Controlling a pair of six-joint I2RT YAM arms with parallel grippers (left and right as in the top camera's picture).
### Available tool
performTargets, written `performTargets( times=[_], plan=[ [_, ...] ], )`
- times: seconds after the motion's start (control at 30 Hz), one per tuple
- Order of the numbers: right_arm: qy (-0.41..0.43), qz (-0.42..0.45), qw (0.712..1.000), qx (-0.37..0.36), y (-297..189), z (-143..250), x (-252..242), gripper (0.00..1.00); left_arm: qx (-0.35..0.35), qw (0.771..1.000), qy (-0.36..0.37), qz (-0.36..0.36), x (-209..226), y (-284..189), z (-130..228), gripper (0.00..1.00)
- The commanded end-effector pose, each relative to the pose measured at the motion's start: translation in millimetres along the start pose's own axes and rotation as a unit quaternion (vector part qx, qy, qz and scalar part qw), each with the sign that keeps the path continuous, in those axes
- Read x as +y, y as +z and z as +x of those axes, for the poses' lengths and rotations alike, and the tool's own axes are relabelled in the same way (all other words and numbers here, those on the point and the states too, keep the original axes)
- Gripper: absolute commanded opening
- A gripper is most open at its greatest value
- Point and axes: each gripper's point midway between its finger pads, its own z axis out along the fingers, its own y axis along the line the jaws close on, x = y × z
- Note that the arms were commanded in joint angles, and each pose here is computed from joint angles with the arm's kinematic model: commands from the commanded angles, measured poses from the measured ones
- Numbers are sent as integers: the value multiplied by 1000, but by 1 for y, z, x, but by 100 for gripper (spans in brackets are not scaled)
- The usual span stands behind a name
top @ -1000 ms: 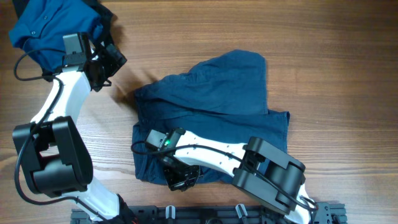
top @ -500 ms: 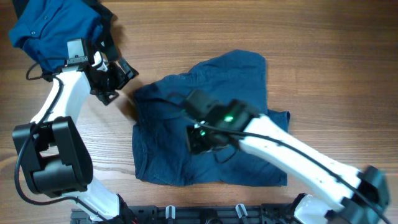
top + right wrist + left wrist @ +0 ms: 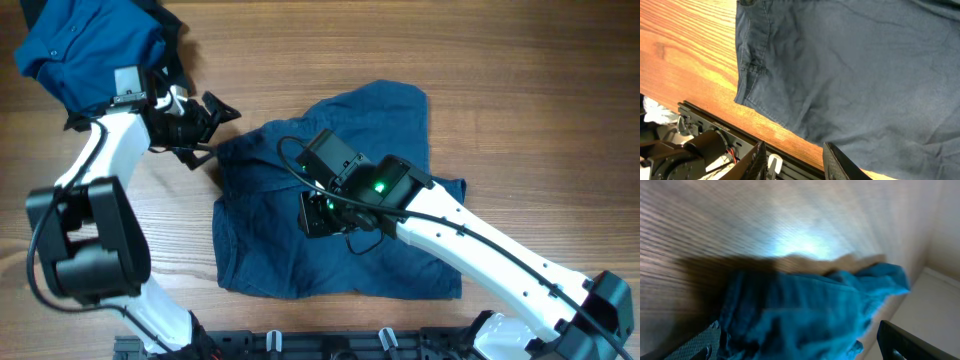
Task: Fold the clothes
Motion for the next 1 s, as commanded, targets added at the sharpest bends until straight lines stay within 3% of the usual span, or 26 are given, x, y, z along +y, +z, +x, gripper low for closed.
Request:
performTargets(
  times=[0.0,0.3,0.53,0.8,0.97],
  plan=[
    [-5,8,1000,-5,1,-3,-2,37,34,999,-35,-8,22,27,3,100],
    [-5,7,1000,-7,1,-4,-2,37,27,999,-21,-12,27,33,-3,100],
    [-6,14,1000,-13,2,-6,-4,37,50,998,-13,41,8,31,2,100],
    [9,12,1000,-12,45,-3,-19,41,45,998,-7,44,6,30,0,80],
    [33,-25,999,15,89,8,-21,39,46,997,1,65,-3,30,-1,78]
  ],
)
